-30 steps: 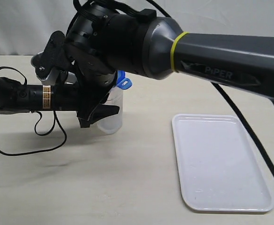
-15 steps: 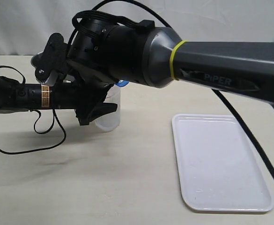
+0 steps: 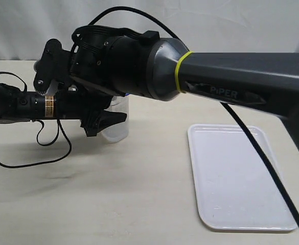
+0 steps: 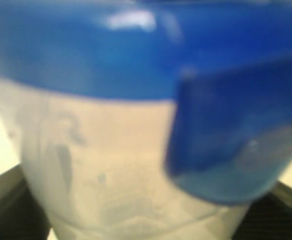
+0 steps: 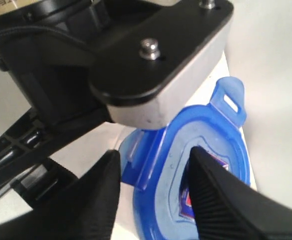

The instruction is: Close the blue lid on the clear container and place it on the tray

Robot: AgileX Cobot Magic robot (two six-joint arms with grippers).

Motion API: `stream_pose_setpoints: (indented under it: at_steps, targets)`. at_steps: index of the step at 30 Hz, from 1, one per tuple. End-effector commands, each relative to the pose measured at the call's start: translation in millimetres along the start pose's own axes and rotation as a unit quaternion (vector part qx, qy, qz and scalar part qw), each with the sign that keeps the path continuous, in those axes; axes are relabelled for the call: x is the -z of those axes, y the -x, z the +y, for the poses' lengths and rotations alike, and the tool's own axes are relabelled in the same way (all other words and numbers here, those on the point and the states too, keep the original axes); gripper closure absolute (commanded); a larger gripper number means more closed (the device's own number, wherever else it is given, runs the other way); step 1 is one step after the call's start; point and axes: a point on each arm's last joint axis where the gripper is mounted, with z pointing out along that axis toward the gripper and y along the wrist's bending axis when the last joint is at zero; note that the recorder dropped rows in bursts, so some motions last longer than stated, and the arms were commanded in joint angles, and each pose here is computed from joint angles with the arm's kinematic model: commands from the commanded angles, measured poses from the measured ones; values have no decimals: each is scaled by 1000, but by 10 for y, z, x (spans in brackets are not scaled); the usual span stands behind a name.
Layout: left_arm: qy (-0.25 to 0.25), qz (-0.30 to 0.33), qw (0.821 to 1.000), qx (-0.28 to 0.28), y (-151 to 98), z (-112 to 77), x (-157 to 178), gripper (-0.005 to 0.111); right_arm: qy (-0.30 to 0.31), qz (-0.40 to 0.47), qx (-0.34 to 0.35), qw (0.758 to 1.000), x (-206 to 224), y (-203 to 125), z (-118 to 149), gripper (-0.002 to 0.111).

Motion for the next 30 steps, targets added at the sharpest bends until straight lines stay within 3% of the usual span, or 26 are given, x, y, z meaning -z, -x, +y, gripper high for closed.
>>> stream_pose_setpoints:
  at_steps: [1, 4, 10, 18, 25, 30]
  targets:
    - [-36, 28, 999, -9, -102, -98, -17, 107, 75, 141, -24, 987, -468, -380, 385, 81]
    - [-36, 28, 999, -9, -102, -98, -17, 107, 73, 141, -12, 987, -399, -373, 333, 77]
    - [-36, 28, 999, -9, -102, -98, -17, 107, 69, 113, -15, 991, -133, -313, 152, 56]
    - [-42, 31, 999, -13, -109, -108, -15, 107, 44, 54, -46, 996, 350, -240, -167, 55]
    - [-83, 8, 995, -62, -84, -165, 27, 107, 60, -32, -136, 988, 972, -203, -444, 55]
    - [-81, -14, 995, -56, -79, -104, 148, 107, 65, -68, -274, 957, 1337, -340, -734, 55]
